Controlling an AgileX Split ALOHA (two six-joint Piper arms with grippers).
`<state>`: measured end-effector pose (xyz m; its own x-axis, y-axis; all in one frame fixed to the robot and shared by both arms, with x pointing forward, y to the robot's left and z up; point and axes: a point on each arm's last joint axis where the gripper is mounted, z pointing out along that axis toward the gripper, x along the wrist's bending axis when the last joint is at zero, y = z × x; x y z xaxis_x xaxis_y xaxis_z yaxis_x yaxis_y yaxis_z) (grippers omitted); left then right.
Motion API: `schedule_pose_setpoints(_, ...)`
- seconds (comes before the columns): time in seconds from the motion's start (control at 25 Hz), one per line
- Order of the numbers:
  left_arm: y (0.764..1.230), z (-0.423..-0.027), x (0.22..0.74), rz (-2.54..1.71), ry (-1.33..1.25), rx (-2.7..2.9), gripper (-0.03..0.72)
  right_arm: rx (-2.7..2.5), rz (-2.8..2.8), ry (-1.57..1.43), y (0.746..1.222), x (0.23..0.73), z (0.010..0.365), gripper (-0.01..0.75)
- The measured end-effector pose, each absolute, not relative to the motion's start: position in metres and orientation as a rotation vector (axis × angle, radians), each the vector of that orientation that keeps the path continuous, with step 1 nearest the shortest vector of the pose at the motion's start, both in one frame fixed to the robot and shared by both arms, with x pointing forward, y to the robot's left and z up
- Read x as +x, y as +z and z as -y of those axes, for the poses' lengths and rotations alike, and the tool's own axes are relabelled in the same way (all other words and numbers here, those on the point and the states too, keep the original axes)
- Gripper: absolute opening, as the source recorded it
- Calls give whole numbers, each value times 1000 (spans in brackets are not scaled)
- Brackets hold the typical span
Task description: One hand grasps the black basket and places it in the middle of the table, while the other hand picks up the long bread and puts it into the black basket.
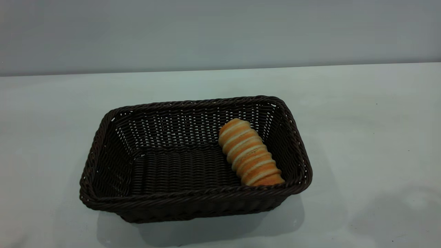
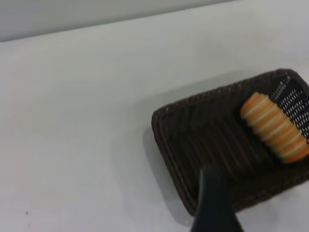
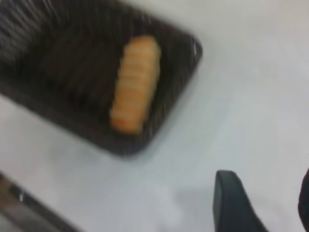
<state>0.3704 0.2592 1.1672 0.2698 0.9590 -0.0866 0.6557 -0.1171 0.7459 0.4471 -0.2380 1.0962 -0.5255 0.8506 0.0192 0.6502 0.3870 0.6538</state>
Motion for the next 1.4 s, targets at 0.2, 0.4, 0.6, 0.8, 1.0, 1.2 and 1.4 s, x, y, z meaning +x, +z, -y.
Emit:
schedule_pose_setpoints(0.2,1157,-266,344,-1461,557,1858,544,1463,-2275,699,1101,411,257,315)
schedule_pose_setpoints(0.4,1137,-274,316,-1468,546,1873,544,1507,-2189,668,1094,364,271,315)
schedule_pose_setpoints(0.6,1115,-280,293,-1467,545,1875,544,1459,-2112,747,1085,313,280,315)
schedule_pose_setpoints(0.8,1094,-285,278,-1470,545,1880,544,1469,-1988,882,1075,280,285,315)
schedule_pose_setpoints(1.0,1073,-290,269,-1491,568,1912,544,1458,-1920,947,1069,263,288,315)
schedule_pose_setpoints(1.2,1052,-296,266,-1519,607,1953,544,1460,-1925,930,1053,255,291,315)
schedule_pose_setpoints(1.4,1047,-297,262,-1503,635,1935,544,1457,-1914,921,1042,247,294,315)
